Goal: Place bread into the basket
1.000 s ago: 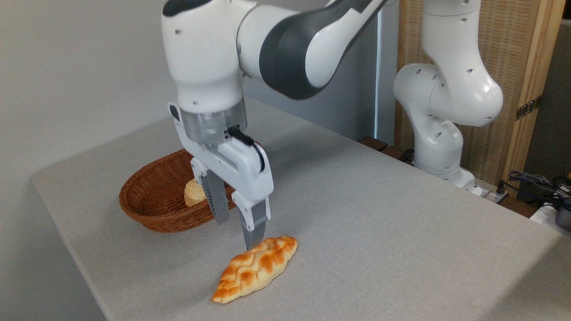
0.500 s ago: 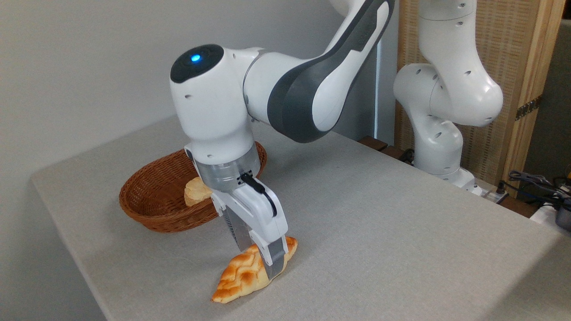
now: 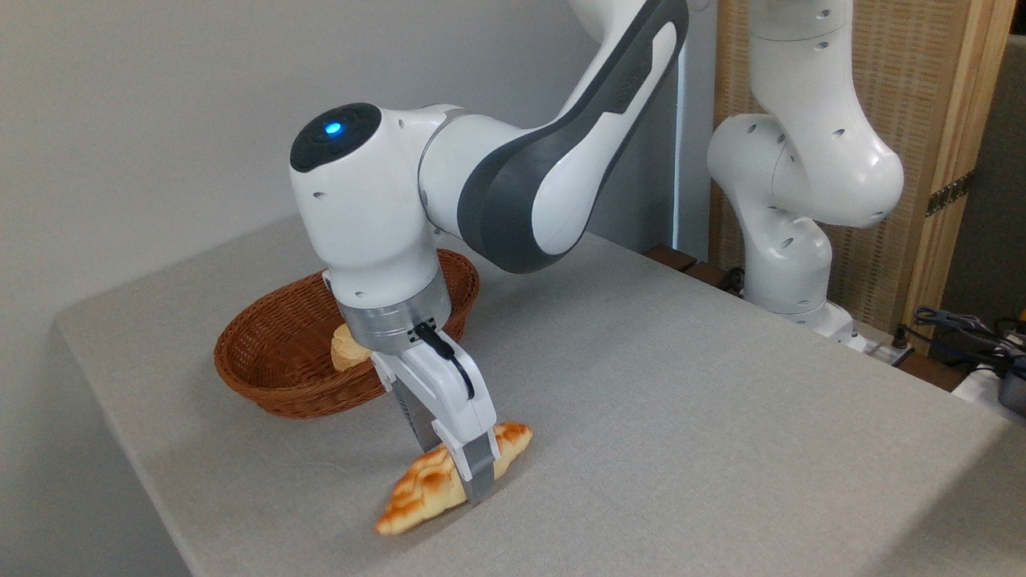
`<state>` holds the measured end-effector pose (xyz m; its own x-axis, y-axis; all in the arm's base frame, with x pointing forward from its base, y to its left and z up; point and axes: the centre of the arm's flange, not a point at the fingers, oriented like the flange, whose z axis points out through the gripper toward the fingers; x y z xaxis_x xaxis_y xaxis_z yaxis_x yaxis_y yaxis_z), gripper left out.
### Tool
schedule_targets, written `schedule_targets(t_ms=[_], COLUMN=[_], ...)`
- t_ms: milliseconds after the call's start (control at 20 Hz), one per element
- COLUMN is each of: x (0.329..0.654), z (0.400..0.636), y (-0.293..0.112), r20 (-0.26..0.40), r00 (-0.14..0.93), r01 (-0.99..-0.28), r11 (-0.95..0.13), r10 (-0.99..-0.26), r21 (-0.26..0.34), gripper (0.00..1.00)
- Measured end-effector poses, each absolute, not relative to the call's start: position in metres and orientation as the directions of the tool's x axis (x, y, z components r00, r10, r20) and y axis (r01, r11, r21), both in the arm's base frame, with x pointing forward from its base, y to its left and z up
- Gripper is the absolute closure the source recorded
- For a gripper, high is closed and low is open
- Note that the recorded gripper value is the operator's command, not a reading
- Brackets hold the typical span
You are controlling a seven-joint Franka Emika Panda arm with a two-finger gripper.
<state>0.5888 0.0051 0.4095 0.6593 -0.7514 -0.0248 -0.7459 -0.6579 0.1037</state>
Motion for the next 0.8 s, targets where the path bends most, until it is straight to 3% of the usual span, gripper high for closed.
schedule_targets(t_ms=[50,150,200,800], x=[0.5888,0.589,0.5891,0.5905], z=[0.4093,0.4094,0.4095,0.4124], y=[0.0035,0.0023,0.0016,-0.0034], r20=[-0.024,-0.023,-0.023,-0.016], r00=[0.657,0.656,0.655,0.648], r01=[-0.748,-0.749,-0.75,-0.757], r11=[-0.656,-0.654,-0.653,-0.646], r10=[-0.753,-0.755,-0.755,-0.761], r21=[0.104,0.103,0.103,0.098], gripper=[0.19,0.54,0.6,0.57])
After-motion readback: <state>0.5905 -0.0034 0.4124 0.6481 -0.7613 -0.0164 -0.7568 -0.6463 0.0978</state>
